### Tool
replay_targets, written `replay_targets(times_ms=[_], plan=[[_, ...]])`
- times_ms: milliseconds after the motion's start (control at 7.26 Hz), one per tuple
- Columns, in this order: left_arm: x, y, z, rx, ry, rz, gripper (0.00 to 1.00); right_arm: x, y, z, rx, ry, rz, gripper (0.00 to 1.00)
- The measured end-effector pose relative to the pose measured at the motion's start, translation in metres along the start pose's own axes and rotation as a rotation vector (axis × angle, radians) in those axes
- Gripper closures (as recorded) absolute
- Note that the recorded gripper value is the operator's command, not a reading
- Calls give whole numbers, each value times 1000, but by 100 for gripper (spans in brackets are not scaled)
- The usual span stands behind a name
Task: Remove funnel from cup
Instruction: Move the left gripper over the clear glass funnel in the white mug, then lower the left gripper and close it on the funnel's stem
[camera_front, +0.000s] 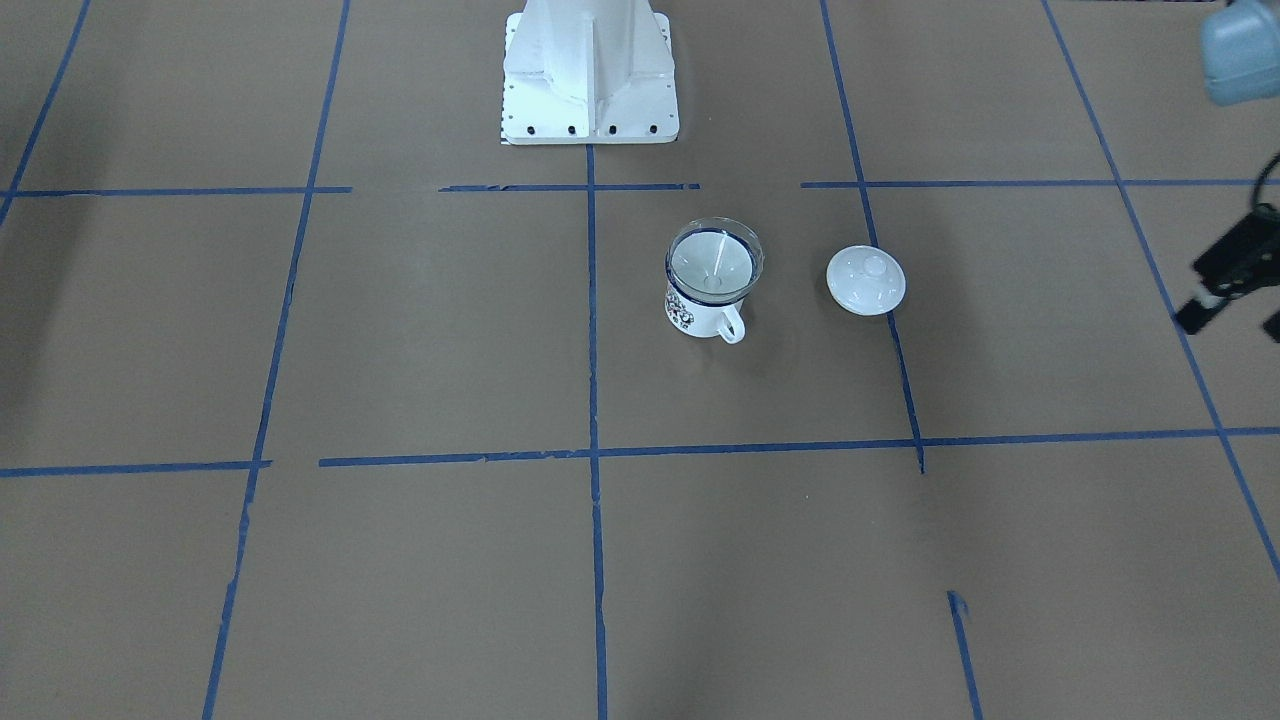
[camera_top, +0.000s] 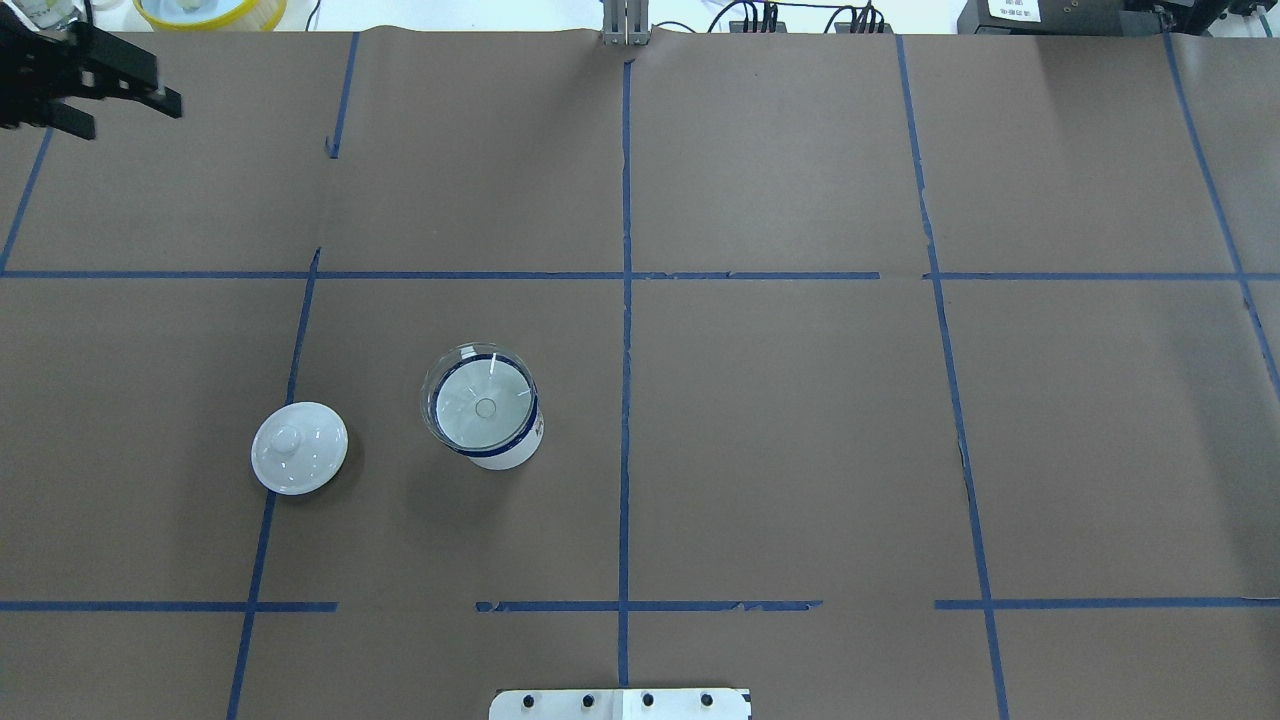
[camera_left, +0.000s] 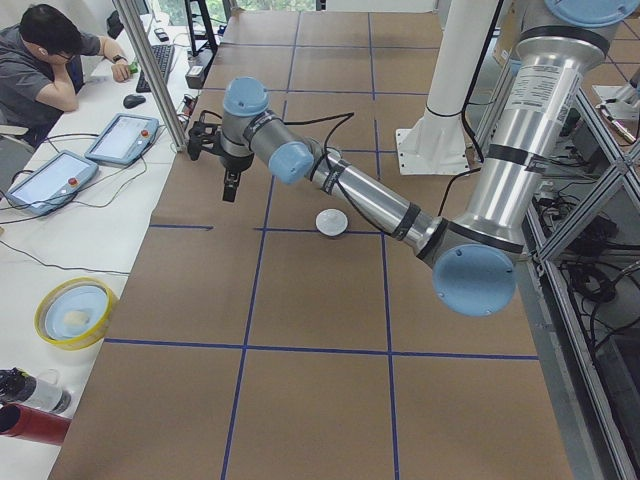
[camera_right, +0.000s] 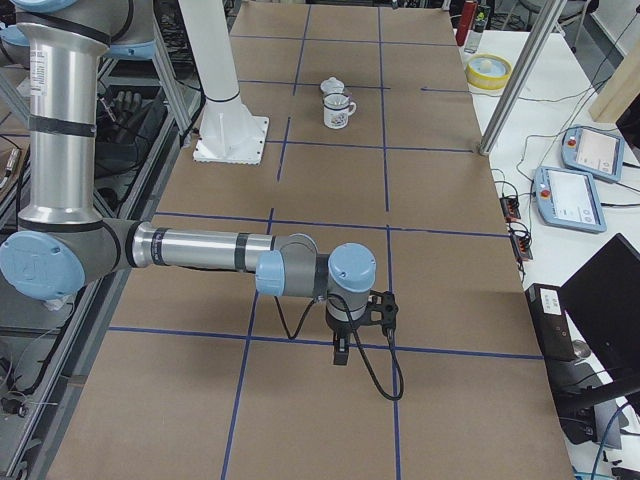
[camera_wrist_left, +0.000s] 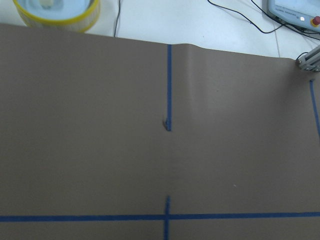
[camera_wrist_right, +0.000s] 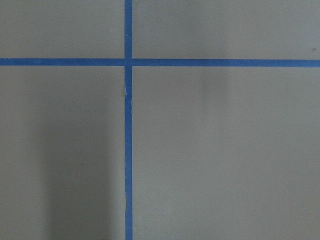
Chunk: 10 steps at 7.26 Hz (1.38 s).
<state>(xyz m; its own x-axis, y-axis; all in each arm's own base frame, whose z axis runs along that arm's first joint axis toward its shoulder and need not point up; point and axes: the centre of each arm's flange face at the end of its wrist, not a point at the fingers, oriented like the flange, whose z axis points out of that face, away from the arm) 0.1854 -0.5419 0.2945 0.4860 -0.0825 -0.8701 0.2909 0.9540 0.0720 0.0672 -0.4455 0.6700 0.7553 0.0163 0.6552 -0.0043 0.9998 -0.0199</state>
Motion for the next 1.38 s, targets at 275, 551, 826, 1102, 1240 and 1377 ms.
replay_targets(times_ms=[275, 551, 826, 1102, 1240, 1377], plan=[[110, 55, 52, -46, -44, -102, 0, 0, 0, 0, 0, 0, 0, 0], [198, 108, 84, -85, -119, -146, 0, 0, 0, 0, 0, 0, 0, 0], [240, 145, 123, -105, -198, -154, 0, 0, 0, 0, 0, 0, 0, 0], [254, 178, 165, -122, -287, -130, 12, 0, 0, 0, 0, 0, 0, 0], [256, 184, 180, -128, -316, -125, 27, 0, 0, 0, 0, 0, 0, 0], [258, 187, 188, -133, -328, -122, 44, 0, 0, 0, 0, 0, 0, 0]])
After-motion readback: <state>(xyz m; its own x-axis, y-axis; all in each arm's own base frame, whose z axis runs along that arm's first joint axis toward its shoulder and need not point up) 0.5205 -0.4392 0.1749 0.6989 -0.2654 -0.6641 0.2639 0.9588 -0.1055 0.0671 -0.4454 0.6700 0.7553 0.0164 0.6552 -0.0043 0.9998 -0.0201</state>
